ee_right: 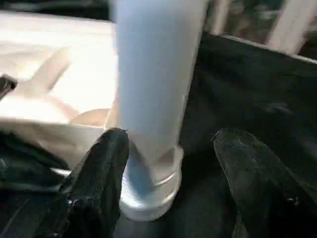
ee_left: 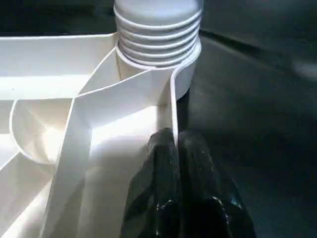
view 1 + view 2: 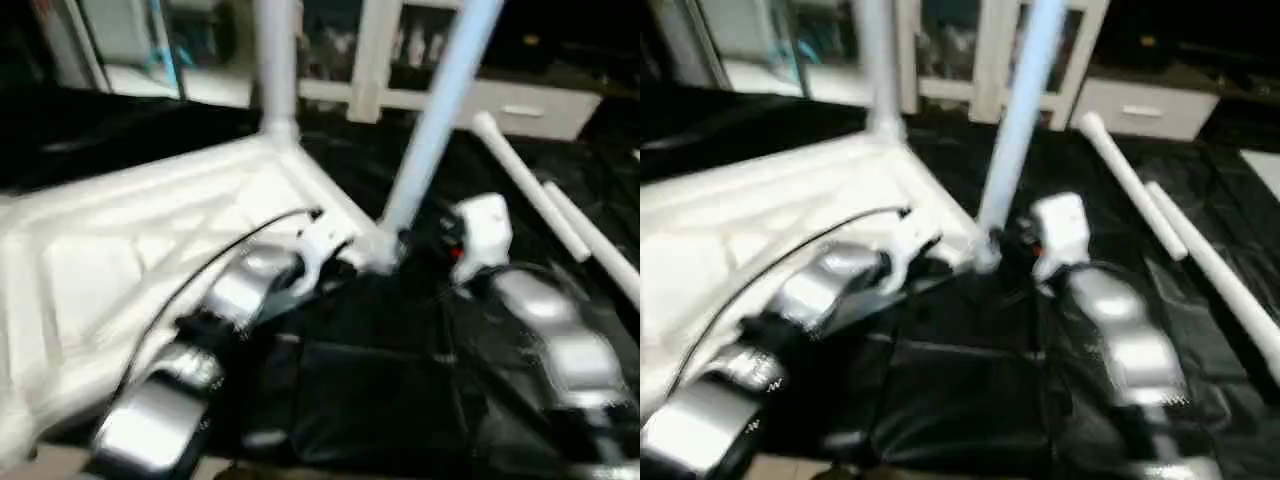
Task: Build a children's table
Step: Insert table leg to table base
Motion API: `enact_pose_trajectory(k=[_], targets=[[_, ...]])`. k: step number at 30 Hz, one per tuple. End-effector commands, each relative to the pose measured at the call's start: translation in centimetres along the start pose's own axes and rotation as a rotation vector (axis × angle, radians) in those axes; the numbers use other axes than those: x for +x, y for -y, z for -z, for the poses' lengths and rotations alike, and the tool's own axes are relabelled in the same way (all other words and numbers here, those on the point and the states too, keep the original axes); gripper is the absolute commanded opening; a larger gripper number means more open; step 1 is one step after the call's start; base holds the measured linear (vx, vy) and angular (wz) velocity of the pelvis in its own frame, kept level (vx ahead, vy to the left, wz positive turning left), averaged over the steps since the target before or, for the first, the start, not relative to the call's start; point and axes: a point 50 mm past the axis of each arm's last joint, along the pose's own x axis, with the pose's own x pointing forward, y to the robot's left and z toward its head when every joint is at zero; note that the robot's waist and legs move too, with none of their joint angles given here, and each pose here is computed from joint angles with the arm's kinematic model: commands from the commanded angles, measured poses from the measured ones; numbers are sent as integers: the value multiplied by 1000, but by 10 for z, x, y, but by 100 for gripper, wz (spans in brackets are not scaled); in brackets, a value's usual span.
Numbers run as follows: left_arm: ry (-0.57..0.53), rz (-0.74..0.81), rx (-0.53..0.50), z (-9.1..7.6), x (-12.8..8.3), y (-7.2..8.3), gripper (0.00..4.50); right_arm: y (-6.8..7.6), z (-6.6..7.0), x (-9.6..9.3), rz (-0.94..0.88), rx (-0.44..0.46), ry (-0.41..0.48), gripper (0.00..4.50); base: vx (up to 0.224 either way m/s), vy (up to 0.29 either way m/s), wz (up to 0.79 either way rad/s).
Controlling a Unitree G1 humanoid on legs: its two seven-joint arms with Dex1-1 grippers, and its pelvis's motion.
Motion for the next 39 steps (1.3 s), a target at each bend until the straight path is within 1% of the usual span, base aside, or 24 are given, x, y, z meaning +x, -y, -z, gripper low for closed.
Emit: enact_pose_trajectory(k=[1, 2, 3, 5, 7, 10, 14, 15, 17, 18, 19, 20, 21, 29, 30, 32, 38, 39], targets=[[20, 153, 65, -5, 4, 17, 0, 2, -4, -12, -114, -14, 4, 304, 0, 0, 0], [18, 163, 65, -4, 3, 17, 0, 3, -3, -15, -130, -15, -4, 304, 0, 0, 0], [4, 234, 66, 1, -5, 24, 0, 7, 2, -31, -233, -24, -53, 304, 0, 0, 0], [2, 277, 77, 3, -9, 28, 0, 9, 5, -41, -299, -44, -91, 304, 0, 0, 0], [0, 330, 94, 4, -14, 33, 0, 10, 11, -53, -376, -70, -152, 304, 0, 0, 0], [-6, 389, 104, 4, -18, 38, 0, 11, 13, -60, -438, -74, -183, 304, 0, 0, 0], [-1, 390, 136, 0, -19, 39, 0, 8, 14, -58, -464, -89, -177, 304, 0, 0, 0], [6, 369, 146, -3, -18, 38, 0, 3, 14, -53, -470, -88, -156, 304, 0, 0, 0], [9, 361, 148, -4, -17, 38, 0, 1, 14, -50, -472, -85, -146, 304, 0, 0, 0], [8, 345, 144, -4, -16, 37, 0, -3, 15, -47, -488, -80, -140, 304, 0, 0, 0], [8, 342, 143, -4, -15, 37, 0, -5, 16, -46, -493, -79, -140, 304, 0, 0, 0], [4, 331, 138, -4, -14, 35, 0, -11, 19, -44, -520, -86, -144, 304, 0, 0, 0], [0, 327, 138, -4, -14, 35, 0, -13, 20, -43, -529, -92, -147, 304, 0, 0, 0], [1, 324, 140, -5, -15, 35, 0, -12, 26, -32, -508, -148, -155, 304, 0, 0, 0], [1, 323, 139, -4, -15, 35, 0, -13, 29, -26, -491, -164, -161, 304, 0, 0, 0], [-1, 322, 138, -4, -15, 35, 0, -13, 31, -23, -491, -174, -170, 304, 0, 0, 0], [0, 305, 136, -3, -15, 34, 0, -14, 33, -22, -509, -191, -180, 304, 0, 0, 0], [4, 293, 137, -4, -15, 33, 0, -13, 33, -21, -513, -193, -179, 287, 0, 0, 0]])
